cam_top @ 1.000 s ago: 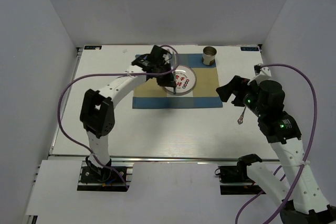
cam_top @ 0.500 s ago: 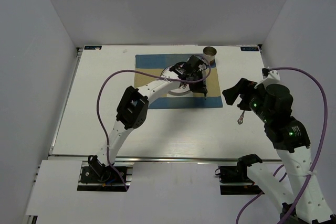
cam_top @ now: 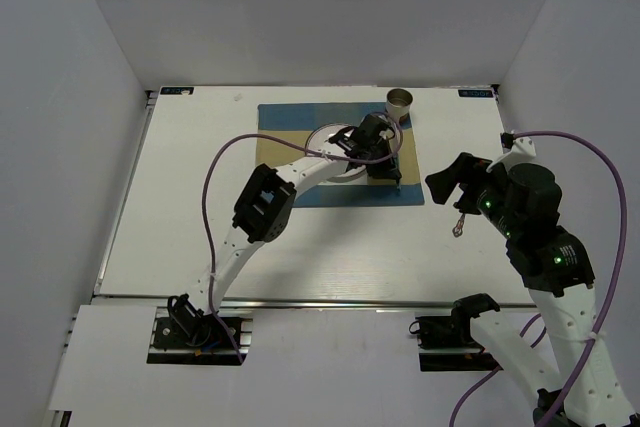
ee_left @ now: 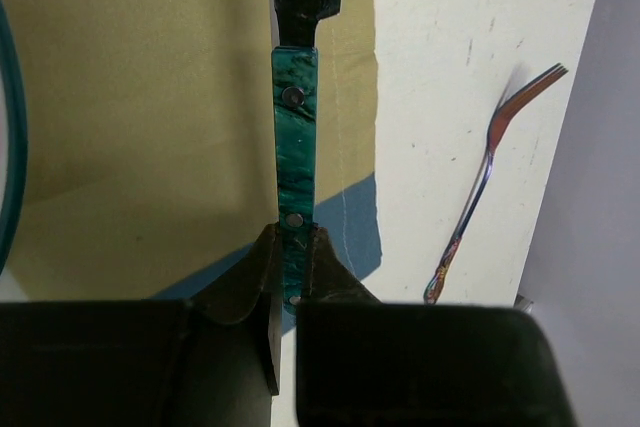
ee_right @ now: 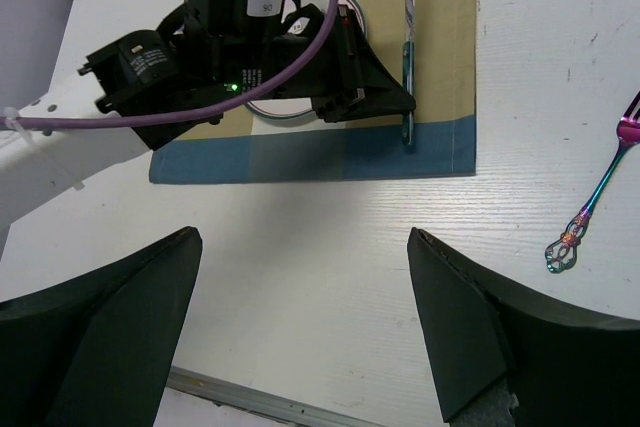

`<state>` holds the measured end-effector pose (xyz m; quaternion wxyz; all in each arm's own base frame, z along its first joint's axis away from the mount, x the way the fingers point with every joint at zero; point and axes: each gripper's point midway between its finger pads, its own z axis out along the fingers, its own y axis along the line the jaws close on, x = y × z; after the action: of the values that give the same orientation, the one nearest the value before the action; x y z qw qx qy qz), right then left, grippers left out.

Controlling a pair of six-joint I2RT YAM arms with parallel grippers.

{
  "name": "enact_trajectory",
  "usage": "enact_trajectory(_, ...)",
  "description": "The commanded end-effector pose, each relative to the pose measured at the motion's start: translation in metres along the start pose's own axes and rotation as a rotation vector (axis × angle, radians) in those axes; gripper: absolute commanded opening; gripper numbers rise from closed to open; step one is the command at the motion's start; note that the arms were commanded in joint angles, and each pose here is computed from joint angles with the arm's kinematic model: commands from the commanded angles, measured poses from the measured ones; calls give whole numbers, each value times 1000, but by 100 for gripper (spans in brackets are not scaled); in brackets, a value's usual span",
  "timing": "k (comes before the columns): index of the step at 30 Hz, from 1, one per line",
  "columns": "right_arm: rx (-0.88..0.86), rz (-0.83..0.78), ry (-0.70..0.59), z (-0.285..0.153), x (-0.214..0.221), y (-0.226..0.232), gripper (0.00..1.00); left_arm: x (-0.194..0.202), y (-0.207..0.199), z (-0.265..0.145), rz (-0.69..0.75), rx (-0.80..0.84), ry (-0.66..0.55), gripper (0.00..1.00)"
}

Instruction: Set the dinner table for one person

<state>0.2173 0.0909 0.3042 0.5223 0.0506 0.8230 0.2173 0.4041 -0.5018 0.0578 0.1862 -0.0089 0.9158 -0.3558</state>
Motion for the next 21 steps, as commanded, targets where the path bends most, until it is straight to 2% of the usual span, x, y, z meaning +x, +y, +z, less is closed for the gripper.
enact_trajectory(1, -9, -15, -25, -5, -7, 2, 89, -15, -34, -8, 24, 114, -36, 0)
enact_trajectory(17, -9, -24, -16, -2, -4, 1, 89, -6, -17, 15, -34, 90, -16, 0)
enact_trajectory(21, -13, -24, -16, -2, -4, 2, 89, -2, -13, 20, -41, 87, -5, 9)
